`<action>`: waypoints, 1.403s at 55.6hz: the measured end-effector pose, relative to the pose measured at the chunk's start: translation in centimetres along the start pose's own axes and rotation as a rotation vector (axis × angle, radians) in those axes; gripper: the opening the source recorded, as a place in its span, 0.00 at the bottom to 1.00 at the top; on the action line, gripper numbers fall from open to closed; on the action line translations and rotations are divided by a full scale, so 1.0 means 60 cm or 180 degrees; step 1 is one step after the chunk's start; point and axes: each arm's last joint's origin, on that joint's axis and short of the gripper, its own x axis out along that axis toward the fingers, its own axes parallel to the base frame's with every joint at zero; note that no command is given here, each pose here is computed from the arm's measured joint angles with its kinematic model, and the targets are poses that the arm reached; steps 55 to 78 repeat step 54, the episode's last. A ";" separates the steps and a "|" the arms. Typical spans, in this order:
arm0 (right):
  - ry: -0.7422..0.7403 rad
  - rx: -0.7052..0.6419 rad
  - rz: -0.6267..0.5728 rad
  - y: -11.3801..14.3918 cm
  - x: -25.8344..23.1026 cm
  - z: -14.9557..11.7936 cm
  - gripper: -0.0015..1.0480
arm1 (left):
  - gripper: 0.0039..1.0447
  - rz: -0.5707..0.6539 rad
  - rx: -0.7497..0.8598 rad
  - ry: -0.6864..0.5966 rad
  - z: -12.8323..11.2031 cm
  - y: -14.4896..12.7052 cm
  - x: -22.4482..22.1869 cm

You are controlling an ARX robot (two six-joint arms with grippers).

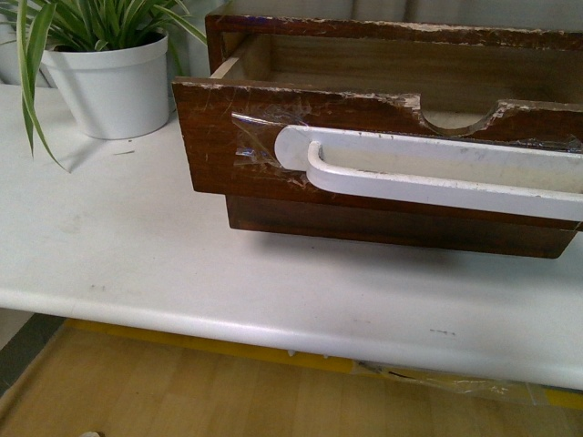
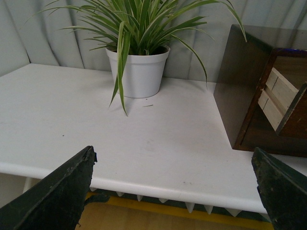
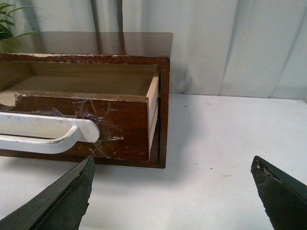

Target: Open drawer

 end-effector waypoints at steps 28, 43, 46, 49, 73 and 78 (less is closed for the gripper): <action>0.0000 0.0000 0.0000 0.000 0.000 0.000 0.91 | 0.94 0.0000 -0.0001 0.0000 0.000 0.000 0.000; 0.0000 0.0000 0.0000 0.000 0.000 0.000 0.91 | 0.94 0.0001 0.0000 -0.0001 0.000 0.000 0.000; 0.0000 0.0000 0.0000 0.000 0.000 0.000 0.91 | 0.94 0.0001 0.0000 -0.0001 0.000 0.000 0.000; 0.0000 0.0000 0.0000 0.000 0.000 0.000 0.91 | 0.94 0.0000 0.0000 -0.0001 0.000 0.000 0.000; 0.0000 0.0000 0.0000 0.000 0.000 0.000 0.91 | 0.94 0.0001 0.0000 -0.0001 0.000 0.000 0.000; 0.0000 0.0000 0.0000 0.000 0.000 0.000 0.91 | 0.94 0.0001 0.0000 -0.0001 0.000 0.000 0.000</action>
